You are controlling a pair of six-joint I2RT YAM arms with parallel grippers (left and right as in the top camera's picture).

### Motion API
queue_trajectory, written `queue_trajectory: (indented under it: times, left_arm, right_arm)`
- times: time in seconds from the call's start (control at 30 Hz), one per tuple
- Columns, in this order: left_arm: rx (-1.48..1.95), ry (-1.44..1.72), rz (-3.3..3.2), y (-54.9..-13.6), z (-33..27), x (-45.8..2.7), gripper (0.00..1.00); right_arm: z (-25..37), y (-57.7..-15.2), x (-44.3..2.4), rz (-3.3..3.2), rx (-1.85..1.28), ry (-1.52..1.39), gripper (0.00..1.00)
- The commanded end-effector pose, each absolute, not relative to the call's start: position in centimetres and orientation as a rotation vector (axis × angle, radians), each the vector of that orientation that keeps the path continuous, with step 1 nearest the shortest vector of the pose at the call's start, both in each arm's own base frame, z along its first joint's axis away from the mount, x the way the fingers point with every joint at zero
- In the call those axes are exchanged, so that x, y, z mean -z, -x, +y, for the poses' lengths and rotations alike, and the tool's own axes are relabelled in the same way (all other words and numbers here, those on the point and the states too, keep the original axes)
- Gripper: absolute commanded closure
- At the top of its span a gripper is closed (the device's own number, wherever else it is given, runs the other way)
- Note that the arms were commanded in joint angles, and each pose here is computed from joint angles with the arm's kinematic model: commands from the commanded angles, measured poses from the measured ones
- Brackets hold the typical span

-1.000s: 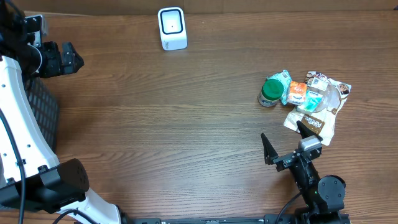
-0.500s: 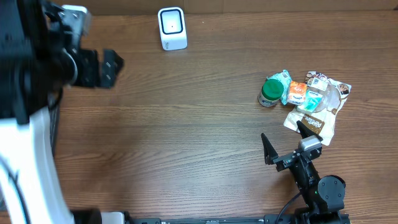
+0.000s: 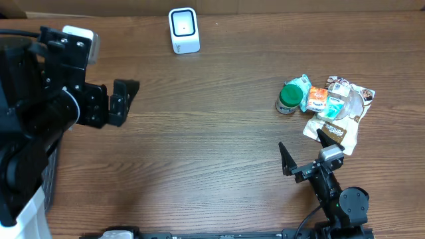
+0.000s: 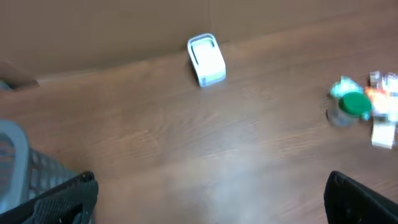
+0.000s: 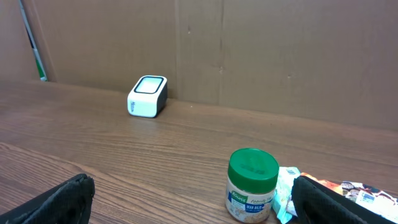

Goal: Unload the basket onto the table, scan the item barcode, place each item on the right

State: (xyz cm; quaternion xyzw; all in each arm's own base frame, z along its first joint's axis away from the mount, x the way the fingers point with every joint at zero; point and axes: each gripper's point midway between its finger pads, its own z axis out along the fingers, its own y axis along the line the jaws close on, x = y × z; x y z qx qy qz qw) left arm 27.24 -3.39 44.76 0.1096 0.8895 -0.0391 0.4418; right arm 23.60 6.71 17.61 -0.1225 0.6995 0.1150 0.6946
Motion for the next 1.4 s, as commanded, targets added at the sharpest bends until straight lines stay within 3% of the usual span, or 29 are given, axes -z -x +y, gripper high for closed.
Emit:
queue_trajectory:
  times: [0.0, 0.3, 1.03, 1.37]
  left_arm:
    - [0.109, -0.319, 2.054, -27.2, -4.1, -46.7, 0.0]
    - [0.12, -0.351, 1.729, -29.4, -5.2, -44.1, 0.0]
    - [-0.189, -0.52, 1.381, -24.2, -4.2, -22.2, 0.01]
    - [-0.225, -0.477, 1.522, -24.4, -2.4, -17.0, 0.0]
  right_arm:
    - [6.8, -23.6, -17.4, 1.56, -0.264, 0.271, 0.0]
    - [6.8, -23.6, -17.4, 1.56, -0.264, 0.271, 0.0]
    - [6.8, -23.6, -17.4, 1.56, -0.264, 0.271, 0.0]
    - [6.8, -23.6, -17.4, 1.56, -0.264, 0.271, 0.0]
